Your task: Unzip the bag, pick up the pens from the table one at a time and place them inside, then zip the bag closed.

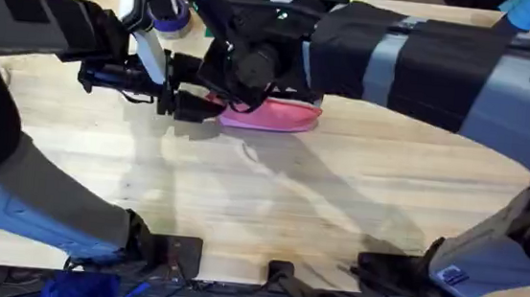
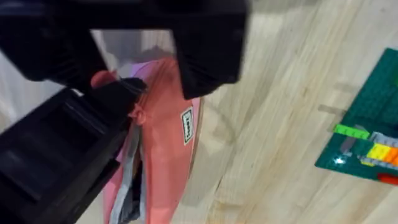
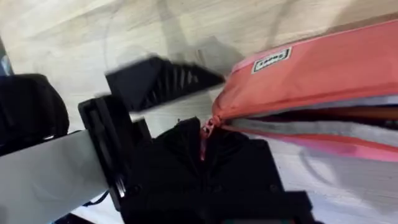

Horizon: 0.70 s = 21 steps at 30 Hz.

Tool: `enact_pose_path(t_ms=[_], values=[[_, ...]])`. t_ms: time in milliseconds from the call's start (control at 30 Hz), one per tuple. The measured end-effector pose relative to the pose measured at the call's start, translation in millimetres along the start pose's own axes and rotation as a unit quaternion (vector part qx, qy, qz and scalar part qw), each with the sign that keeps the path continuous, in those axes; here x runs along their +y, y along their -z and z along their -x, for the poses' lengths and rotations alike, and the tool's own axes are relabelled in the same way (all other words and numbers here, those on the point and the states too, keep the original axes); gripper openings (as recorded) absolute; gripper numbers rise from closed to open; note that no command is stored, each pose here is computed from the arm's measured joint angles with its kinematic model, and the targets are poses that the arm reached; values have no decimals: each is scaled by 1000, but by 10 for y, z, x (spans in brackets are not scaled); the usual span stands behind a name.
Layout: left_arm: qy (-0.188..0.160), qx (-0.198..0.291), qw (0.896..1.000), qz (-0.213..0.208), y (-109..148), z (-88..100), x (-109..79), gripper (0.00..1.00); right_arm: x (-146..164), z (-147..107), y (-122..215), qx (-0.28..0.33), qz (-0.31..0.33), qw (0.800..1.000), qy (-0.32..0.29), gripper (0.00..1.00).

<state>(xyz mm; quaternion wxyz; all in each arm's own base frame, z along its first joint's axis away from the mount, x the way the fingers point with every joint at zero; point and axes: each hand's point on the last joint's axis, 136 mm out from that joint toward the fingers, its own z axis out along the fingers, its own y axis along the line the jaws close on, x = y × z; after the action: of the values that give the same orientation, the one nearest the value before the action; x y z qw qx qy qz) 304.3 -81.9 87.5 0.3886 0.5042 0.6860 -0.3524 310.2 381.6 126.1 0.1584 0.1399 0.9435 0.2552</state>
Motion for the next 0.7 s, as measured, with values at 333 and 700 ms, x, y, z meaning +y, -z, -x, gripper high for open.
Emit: enact_pose_path(t_ms=[333, 700], values=[[3, 2, 1000, 0, 0, -9, -1, 46, 12, 14, 0, 0, 4, 1000, -3, 32], [-1, -2, 1000, -1, -12, 14, 0, 45, -58, 124, 34, 12, 4, 1000, 25, 32]])
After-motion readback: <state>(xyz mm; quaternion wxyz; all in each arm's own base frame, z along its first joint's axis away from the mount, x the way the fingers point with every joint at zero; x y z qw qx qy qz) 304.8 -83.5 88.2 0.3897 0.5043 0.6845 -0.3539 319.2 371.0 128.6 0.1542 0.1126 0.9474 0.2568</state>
